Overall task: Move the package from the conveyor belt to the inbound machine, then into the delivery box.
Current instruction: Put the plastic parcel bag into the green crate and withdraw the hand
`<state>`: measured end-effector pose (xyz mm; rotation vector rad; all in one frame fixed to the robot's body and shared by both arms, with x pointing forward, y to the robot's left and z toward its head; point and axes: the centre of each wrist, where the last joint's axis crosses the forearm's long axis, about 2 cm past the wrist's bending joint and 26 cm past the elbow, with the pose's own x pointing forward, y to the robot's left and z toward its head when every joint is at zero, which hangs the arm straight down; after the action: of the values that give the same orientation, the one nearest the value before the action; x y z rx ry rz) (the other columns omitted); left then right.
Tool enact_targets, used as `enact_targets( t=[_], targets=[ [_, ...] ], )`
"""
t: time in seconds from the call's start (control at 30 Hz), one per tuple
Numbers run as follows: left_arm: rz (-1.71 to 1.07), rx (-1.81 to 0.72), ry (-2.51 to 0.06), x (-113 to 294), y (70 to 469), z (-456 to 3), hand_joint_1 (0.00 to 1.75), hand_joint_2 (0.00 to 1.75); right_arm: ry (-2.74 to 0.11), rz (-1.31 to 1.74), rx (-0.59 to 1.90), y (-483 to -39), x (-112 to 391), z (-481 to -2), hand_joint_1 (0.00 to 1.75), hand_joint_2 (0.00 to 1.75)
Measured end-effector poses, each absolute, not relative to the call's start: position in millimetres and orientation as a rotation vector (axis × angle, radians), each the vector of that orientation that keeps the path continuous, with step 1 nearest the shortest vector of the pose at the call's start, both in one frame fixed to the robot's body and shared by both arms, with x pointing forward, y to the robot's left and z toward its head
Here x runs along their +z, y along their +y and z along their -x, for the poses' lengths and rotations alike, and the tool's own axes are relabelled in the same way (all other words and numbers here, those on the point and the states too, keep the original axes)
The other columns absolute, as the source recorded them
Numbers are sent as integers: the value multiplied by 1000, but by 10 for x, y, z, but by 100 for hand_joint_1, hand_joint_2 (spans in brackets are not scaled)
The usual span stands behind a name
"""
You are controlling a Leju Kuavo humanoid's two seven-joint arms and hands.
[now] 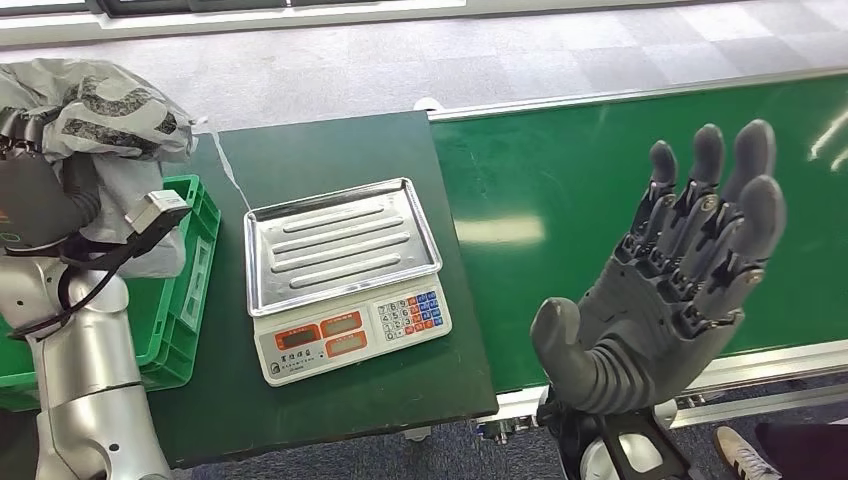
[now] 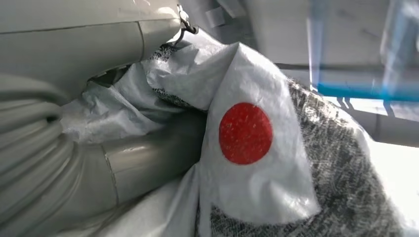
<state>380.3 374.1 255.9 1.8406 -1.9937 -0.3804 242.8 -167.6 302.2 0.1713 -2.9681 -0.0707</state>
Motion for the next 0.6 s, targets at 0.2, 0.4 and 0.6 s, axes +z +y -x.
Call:
enact_targets(
  t=[0.2, 0.4, 0.6],
  targets=[
    [-1820, -187, -1270, 2412, 4180, -4196, 175, 175, -2954, -140, -50, -1693, 2956, -2376, 0, 175],
    [-1690, -497, -939, 1925, 4626, -4191, 175, 175, -2946, -154, -27, -1723, 2916, -2295, 0, 175],
    [-1608, -585, -770, 1651, 4864, -4025, 125, 175, -2951, -171, -11, -1730, 2922, -2272, 0, 175]
  ],
)
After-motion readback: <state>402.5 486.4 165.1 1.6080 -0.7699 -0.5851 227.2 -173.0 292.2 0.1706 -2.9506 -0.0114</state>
